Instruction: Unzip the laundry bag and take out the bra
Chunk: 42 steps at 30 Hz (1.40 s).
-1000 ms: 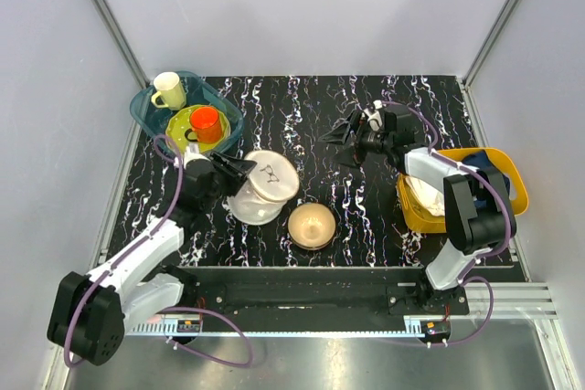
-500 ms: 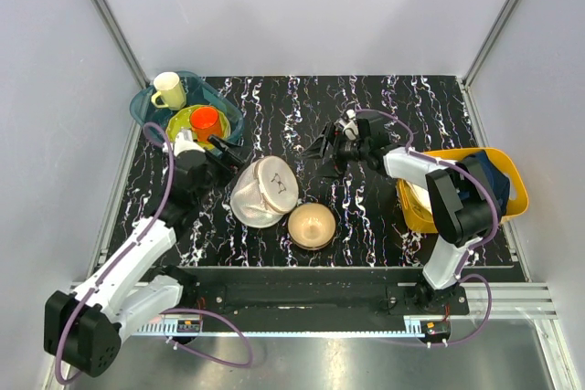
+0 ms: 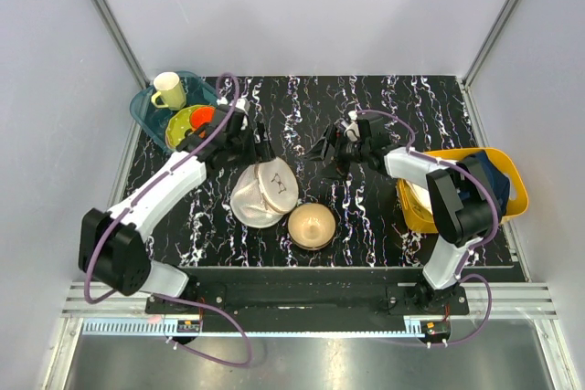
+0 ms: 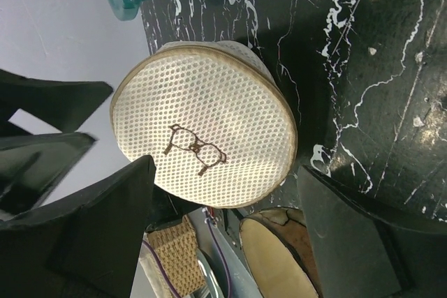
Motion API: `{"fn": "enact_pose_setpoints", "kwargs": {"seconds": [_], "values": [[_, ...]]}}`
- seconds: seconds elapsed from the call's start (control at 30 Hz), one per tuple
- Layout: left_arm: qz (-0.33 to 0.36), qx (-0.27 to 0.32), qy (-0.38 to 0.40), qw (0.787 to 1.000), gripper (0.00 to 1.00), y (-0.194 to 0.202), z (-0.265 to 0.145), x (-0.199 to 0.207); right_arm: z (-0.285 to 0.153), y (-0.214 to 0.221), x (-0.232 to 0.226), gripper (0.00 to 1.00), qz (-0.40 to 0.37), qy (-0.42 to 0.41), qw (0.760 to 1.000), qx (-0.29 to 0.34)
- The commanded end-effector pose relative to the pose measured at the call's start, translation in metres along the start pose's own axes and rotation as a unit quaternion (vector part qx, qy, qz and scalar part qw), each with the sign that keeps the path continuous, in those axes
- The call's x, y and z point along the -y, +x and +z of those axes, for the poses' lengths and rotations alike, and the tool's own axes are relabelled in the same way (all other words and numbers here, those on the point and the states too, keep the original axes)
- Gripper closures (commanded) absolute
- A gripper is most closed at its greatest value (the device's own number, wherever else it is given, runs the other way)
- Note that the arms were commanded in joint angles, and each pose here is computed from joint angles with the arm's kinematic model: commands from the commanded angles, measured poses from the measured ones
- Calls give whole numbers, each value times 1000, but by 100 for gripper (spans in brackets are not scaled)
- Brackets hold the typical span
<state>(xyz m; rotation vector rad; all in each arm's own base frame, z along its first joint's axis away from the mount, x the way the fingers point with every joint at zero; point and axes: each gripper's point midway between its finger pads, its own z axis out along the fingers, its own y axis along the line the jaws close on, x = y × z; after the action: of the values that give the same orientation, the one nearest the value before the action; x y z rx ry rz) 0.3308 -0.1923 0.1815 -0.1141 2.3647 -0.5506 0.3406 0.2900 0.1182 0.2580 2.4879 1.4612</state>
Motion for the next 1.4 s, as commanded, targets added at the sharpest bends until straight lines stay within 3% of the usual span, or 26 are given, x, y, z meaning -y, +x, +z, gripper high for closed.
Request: {"fn": "enact_pose_setpoints", "kwargs": {"seconds": [0.0,0.03,0.1,0.13,0.17,0.3,0.4,0.53,0.63,0.73,0.93,1.2,1.37], "values": [[47,-67,-14,997,25,22,6,-2,-9,-3,-9,9,-25,-4,999,19],[43,-70,-13,997,41,23,7,-1,-9,-2,-8,9,-25,-3,1000,19],[40,-66,-6,997,61,20,6,4,-10,-3,-9,9,-29,-4,999,21],[36,-60,-7,997,89,16,5,5,-12,-4,-9,9,-30,1,999,24],[31,-51,-9,998,100,9,3,8,-13,-4,-9,9,-38,4,999,26],[-11,-28,21,999,100,-16,-8,25,-30,-13,-23,9,-77,28,995,52],[-85,3,33,996,100,-35,-17,32,-47,-23,-35,9,-112,51,989,83],[-210,50,25,976,100,-53,-29,30,-68,-25,-56,9,-144,52,982,110],[-251,77,38,964,100,-63,-34,34,-79,-17,-78,14,-176,21,978,111],[-269,95,20,958,100,-71,-34,28,-80,9,-103,17,-223,-28,972,72],[-282,96,8,955,100,-74,-30,26,-66,47,-113,21,-276,-35,960,15],[-289,100,9,952,100,-76,-33,26,-44,76,-111,45,-292,-29,956,-12],[-289,96,10,953,100,-75,-31,27,-32,85,-116,50,-305,-29,952,-20]]}}
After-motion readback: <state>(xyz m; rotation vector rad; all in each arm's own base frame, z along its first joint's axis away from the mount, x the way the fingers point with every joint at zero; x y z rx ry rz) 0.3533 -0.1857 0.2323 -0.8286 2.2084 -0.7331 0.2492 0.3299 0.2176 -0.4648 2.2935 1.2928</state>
